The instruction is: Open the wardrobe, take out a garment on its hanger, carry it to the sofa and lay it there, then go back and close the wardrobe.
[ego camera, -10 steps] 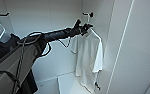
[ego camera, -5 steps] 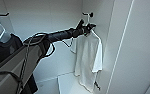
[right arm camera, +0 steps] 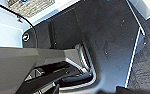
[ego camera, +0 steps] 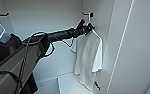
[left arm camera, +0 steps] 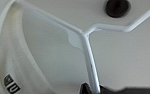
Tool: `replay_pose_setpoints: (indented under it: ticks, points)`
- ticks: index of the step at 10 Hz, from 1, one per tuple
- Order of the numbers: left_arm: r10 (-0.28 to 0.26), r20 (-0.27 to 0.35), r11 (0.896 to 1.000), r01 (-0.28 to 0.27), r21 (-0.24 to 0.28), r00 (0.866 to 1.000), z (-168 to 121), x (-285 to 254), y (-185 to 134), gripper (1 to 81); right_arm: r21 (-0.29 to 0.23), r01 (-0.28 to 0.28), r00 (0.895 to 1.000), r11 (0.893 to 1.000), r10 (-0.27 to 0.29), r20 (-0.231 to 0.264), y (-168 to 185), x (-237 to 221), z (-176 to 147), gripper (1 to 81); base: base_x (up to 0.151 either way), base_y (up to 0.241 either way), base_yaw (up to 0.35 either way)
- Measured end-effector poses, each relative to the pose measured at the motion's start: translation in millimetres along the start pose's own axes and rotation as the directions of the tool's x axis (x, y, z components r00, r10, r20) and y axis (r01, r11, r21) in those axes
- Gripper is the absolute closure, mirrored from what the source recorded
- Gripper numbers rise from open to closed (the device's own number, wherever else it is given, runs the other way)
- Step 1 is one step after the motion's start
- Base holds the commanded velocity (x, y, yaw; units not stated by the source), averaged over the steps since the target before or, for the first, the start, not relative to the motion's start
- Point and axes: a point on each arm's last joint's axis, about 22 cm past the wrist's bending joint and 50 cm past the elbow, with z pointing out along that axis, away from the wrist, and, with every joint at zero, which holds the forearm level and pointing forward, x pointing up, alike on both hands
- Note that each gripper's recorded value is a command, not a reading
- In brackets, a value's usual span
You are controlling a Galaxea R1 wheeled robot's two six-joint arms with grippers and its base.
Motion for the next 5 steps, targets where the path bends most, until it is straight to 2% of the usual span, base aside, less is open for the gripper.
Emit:
replay_pose_setpoints:
  ticks: [5]
  points:
    - [0.007, -0.003, 1.0, -0.007, 0.005, 1.0, -11.1, 10.3, -5.0, 81.1, -0.001, -0.001, 1.0, 1.0, 0.001, 0.001, 0.5, -0.1, -0.2, 1.0, 0.0, 0.0, 0.0]
